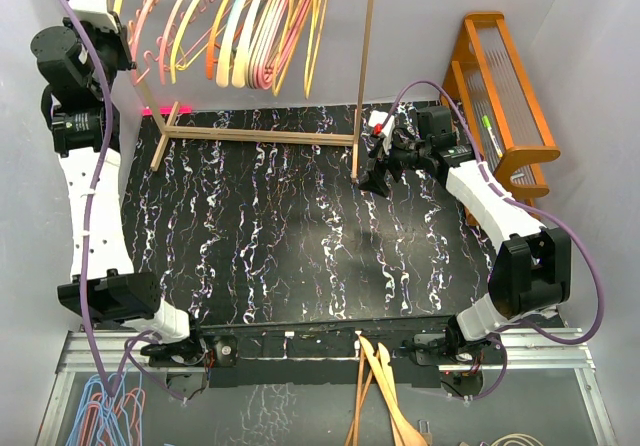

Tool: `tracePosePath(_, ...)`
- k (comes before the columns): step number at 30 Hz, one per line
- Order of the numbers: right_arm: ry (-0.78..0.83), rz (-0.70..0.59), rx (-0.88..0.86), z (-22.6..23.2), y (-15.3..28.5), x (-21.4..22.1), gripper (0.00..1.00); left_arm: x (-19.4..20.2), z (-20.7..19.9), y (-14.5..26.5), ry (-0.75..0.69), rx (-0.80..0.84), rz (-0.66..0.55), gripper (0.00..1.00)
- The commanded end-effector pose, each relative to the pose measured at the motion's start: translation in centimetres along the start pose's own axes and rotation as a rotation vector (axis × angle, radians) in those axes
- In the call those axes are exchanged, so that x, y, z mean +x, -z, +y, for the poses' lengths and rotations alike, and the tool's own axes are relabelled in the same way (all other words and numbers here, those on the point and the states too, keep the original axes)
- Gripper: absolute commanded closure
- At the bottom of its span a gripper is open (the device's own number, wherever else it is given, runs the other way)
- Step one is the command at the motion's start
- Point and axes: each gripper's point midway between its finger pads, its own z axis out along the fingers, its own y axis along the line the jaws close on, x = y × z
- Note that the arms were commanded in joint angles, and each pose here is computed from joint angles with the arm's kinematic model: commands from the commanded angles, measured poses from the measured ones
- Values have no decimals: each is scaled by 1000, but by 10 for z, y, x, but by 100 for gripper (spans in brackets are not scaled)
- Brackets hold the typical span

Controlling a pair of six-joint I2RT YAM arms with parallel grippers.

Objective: Organize the hangers
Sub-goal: Place the hanger at the clothesline, then reset both arms

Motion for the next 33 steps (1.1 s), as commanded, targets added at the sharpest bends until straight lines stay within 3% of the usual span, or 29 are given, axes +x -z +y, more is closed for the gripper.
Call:
tracePosePath(1,35,-57,-20,1,6,-24,2,-39,-1,6,-35,24,-88,100)
tracePosePath(9,29,-68,-34,3,5,-27,2,-17,-4,-2,-41,49,12,100)
tracePosePath(17,5,-59,-41,6,3,-20,2,41,18,6,-17,-91,168,100)
tracePosePath(18,-3,-56,-34,6,3,-19,2,40,21,10,3,-120,169,75)
tracePosePath(20,-38,-43,-4,2,3,-15,1,34,23,23,63,-160,142,10)
tracePosePath(21,-64,-34,5,1,3,-12,1,28,26,33,105,-201,110,4)
tracePosePath(23,-106,-22,10,2,3,-10,2,5,46,63,270,-379,-21,3)
tracePosePath(25,-140,-20,27,-1,7,-13,2,-5,59,97,349,-502,-75,3)
tracePosePath(29,-218,-19,108,-19,18,-23,2,-35,49,139,328,-525,-151,3)
tracePosePath(33,-270,2,302,-49,34,-16,2,-56,31,163,307,-485,-217,3)
